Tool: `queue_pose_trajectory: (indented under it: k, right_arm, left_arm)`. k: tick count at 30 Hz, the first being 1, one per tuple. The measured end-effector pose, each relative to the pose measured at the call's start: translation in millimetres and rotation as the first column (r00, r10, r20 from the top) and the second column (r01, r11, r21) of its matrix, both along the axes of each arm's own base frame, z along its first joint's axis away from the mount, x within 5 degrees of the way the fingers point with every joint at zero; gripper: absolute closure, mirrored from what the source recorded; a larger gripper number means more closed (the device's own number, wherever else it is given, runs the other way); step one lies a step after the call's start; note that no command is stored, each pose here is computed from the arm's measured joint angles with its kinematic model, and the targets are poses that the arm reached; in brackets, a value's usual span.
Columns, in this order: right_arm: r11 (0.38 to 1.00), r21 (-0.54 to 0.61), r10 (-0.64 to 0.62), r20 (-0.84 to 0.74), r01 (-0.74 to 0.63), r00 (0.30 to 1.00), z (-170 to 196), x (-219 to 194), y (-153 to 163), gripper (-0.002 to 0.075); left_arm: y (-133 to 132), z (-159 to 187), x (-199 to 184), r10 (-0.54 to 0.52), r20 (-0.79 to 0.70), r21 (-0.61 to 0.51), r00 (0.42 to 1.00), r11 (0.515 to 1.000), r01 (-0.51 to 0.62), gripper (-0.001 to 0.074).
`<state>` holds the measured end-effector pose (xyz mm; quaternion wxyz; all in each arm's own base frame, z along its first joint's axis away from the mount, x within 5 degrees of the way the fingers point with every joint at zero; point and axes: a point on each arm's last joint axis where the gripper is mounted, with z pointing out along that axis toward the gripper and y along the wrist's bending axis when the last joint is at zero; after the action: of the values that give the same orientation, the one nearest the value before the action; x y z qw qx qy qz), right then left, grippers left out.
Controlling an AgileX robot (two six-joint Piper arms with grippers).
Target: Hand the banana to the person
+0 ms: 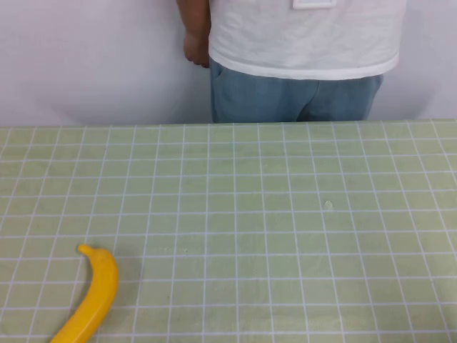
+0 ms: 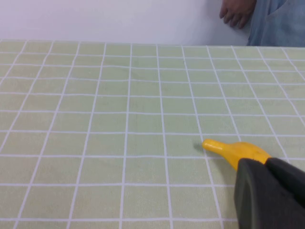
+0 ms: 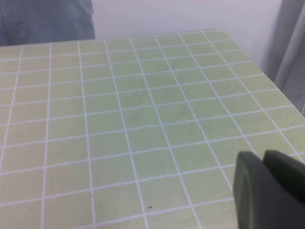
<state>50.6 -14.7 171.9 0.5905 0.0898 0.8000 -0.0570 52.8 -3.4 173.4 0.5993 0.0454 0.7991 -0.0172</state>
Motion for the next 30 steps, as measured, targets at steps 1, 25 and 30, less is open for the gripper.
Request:
queue_pose_trajectory:
  k: [1,25,30]
  right_arm:
    - [1.000,0.000,0.000,0.000,0.000,1.000,0.0,0.0,0.0,0.0736]
    - [1.000,0.000,0.000,0.000,0.000,1.000,0.0,0.0,0.0,0.0736]
    - [1.000,0.000,0.000,0.000,0.000,1.000,0.0,0.0,0.0,0.0736]
  left_arm:
    - [0.0,0.0,0.0,0.000,0.000,0.000,1.000,1.000,0.000,0.0732]
    - [-0.1,0.8,0.2,-0.003,0.010,0.005,1.000,1.000,0.002,0.0732]
    - [-0.7,5.9,1.6,-0.008,0.072,-0.002,0.997,1.000,0.008,0.0732]
